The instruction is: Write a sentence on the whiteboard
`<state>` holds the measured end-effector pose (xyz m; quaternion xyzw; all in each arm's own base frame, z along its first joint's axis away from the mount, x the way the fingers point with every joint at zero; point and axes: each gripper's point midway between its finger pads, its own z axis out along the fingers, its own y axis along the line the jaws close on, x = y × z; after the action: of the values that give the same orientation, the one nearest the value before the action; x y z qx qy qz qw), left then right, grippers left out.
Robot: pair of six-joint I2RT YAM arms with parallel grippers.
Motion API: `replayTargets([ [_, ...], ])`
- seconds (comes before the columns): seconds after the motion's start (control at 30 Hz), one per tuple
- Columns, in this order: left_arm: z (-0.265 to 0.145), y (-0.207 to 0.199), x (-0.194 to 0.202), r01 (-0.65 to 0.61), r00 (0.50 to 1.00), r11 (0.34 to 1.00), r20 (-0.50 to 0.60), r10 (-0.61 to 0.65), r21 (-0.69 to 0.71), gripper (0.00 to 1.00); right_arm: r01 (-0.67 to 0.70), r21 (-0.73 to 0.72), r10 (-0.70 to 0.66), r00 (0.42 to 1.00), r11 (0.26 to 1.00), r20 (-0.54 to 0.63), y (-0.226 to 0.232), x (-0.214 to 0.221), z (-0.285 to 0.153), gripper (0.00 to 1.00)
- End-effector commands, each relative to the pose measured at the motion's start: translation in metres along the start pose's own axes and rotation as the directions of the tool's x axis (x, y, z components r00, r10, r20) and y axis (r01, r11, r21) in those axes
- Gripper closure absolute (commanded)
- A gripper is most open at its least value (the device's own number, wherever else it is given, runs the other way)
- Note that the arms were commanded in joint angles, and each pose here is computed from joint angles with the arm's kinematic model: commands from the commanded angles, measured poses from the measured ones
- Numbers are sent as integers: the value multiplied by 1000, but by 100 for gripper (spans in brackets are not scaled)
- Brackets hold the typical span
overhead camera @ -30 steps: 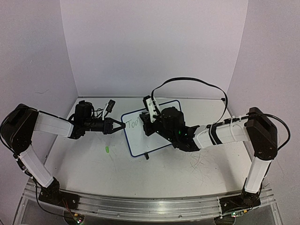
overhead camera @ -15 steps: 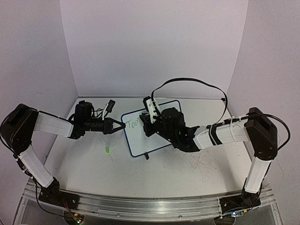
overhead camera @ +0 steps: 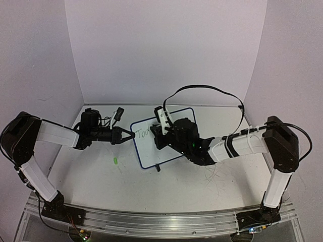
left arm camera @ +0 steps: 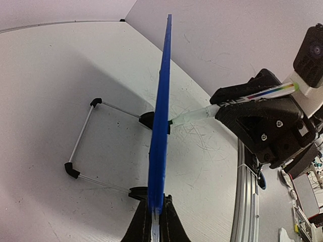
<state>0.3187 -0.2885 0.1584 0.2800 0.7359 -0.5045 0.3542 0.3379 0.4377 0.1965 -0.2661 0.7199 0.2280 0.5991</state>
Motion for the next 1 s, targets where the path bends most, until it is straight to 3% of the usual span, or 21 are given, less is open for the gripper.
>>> replayTargets([
  [0.0,-6,-12,-21,-78,996,997,41,77,20,100,-7,16,7,999,1000,-38,-5,12,-6,100],
  [0.43,-5,-12,-20,-76,996,997,39,75,18,100,-2,69,1,1000,998,20,-17,-7,-18,100],
  [0.6,-5,-12,-20,-74,997,997,39,73,18,100,-43,-91,53,992,995,116,5,-42,-36,100],
  [0.73,-6,-12,-19,-74,997,997,38,74,19,100,-49,-185,75,988,981,132,14,-45,-41,100],
  [0.97,-5,-13,-20,-77,996,997,38,76,24,100,-43,-88,51,994,995,93,-3,-35,-17,100],
])
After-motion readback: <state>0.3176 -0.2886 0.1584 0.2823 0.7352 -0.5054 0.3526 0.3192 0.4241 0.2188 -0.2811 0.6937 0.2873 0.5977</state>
